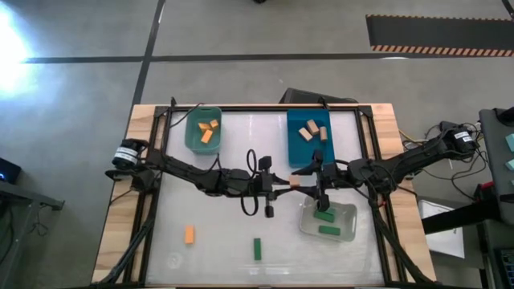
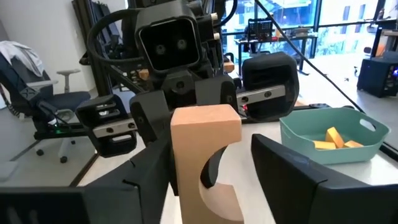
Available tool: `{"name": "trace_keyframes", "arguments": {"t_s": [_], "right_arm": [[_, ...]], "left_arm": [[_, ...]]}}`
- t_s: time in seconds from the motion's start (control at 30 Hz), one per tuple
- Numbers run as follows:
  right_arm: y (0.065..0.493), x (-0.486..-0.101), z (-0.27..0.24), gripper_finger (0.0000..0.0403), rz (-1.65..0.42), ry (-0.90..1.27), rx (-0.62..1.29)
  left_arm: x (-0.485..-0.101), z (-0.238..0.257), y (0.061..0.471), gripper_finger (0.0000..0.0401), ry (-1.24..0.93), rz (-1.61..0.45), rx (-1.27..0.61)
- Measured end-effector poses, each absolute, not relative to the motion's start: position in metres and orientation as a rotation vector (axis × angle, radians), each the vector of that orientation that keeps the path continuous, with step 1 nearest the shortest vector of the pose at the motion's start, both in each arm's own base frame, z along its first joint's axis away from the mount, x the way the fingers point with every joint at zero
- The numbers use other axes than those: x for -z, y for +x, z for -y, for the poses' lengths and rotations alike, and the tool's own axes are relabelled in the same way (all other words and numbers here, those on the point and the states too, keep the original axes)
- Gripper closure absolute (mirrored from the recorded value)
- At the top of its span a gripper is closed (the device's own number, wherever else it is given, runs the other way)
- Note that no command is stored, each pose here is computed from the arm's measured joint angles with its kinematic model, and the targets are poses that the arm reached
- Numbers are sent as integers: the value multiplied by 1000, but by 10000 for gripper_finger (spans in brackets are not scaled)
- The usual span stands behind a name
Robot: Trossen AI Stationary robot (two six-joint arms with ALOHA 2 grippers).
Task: Sort & place blocks by color
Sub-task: Put the brown wooden block into the dark blue bin
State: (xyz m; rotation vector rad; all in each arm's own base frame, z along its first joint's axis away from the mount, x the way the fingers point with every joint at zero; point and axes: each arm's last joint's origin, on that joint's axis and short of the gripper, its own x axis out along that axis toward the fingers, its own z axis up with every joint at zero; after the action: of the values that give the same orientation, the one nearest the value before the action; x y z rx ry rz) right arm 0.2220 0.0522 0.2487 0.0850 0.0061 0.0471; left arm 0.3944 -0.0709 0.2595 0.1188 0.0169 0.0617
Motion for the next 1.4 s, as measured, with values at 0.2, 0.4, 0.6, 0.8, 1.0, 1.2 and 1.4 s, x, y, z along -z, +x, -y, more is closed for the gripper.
{"name": "trace_keyframes", "arguments": {"t_s": [0.2,0.4,0.6,0.8,1.0,1.2,1.4], "right_arm": [[222,-248,-52,256,-13,87,-47],[222,-248,-53,342,-15,96,-64],[222,-247,-53,362,-21,89,-81],[222,-247,-53,352,-22,100,-72],[224,-251,-53,354,-31,110,-63],[229,-264,-49,355,-227,74,109],[226,-287,-36,355,-439,50,310]], "left_arm": [[-258,71,394,366,118,-21,-63],[-258,70,394,366,118,-22,-70],[-256,70,392,334,116,-26,-64],[-254,71,392,255,121,-46,-60],[-257,67,380,203,159,-197,-95],[-266,61,358,195,177,-312,-154],[-266,55,330,195,138,-344,-199]]}}
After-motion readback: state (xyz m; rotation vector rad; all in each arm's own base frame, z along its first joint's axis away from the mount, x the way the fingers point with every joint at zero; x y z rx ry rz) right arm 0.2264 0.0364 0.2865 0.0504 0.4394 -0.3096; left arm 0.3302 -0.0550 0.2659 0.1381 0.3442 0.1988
